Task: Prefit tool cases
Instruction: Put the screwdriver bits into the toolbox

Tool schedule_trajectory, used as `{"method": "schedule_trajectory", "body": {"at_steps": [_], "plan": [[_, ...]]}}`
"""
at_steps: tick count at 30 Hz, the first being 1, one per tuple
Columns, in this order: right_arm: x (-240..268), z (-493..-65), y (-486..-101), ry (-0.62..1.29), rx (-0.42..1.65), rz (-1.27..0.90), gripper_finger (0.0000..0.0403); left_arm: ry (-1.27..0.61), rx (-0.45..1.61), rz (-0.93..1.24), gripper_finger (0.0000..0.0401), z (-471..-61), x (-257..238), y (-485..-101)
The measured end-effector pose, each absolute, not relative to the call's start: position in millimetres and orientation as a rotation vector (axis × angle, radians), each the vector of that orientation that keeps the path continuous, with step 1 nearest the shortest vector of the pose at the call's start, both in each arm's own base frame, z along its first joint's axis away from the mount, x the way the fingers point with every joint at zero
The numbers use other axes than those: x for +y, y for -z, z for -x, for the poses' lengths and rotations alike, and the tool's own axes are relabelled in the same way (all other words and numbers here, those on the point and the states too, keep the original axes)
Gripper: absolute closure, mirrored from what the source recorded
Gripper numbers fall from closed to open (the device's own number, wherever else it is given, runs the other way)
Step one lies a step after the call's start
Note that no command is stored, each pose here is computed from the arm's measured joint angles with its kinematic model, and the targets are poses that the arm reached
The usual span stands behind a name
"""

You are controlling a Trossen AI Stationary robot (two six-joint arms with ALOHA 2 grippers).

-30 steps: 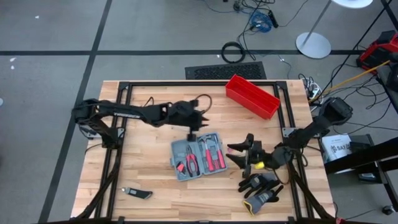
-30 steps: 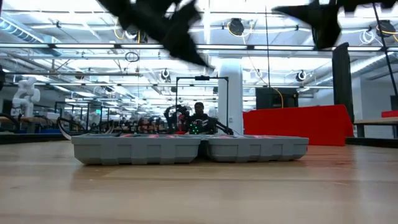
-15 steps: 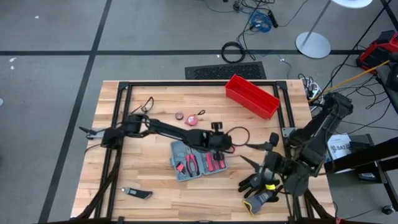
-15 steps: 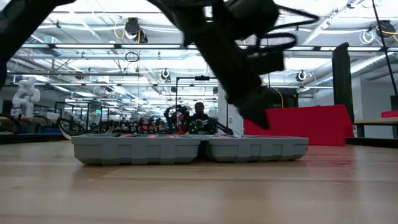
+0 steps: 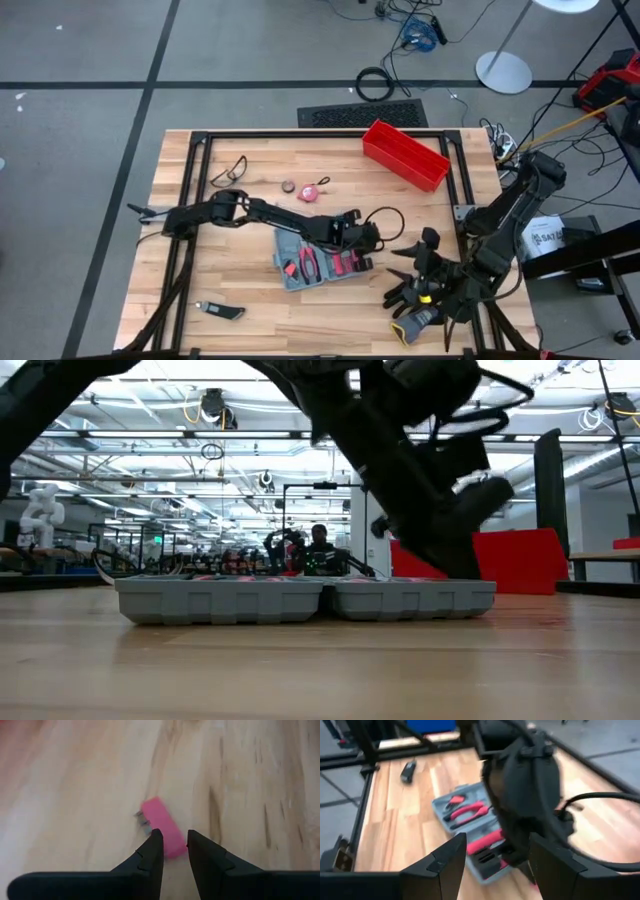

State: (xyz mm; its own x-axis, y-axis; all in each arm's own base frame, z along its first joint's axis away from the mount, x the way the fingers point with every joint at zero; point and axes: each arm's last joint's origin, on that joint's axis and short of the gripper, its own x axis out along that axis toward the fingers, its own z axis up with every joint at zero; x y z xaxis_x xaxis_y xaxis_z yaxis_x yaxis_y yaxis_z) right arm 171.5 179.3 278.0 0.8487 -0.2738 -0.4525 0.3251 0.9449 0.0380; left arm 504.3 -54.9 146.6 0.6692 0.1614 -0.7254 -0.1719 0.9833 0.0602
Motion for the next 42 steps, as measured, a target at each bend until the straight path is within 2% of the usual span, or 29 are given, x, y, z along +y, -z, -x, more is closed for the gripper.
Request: {"method": "schedule_trajectory", "body": {"at_steps": [13,15,19,26,30,37,42], "plan": [[192.2,-180.0,-261.1,0.285,0.53,-0.136,0.0203,-0.218,0.853,0.112,0.0312,-511.1,-52.0,-106.0],[192.7,-180.6,-259.8,0.289,0.532,-0.129,0.0203,-0.207,0.861,0.114,0.033,-511.0,-51.0,-104.8],[194.3,-181.8,-256.0,0.294,0.541,-0.114,0.0203,-0.162,0.848,0.092,0.039,-511.0,-51.4,-113.8],[193.7,-181.4,-253.9,0.307,0.549,-0.116,0.0203,-0.116,0.828,0.053,0.0399,-507.1,-51.9,-137.0],[193.1,-180.9,-253.5,0.309,0.554,-0.107,0.0203,-0.083,0.822,-0.011,0.0384,-506.9,-53.9,-139.9],[192.9,-180.8,-253.5,0.313,0.551,-0.103,0.0203,-0.006,0.846,-0.058,0.0319,-505.4,-55.0,-139.7],[192.7,-180.7,-253.4,0.314,0.552,-0.1,0.0203,-0.022,0.854,-0.118,0.0278,-505.0,-50.1,-140.1]]}}
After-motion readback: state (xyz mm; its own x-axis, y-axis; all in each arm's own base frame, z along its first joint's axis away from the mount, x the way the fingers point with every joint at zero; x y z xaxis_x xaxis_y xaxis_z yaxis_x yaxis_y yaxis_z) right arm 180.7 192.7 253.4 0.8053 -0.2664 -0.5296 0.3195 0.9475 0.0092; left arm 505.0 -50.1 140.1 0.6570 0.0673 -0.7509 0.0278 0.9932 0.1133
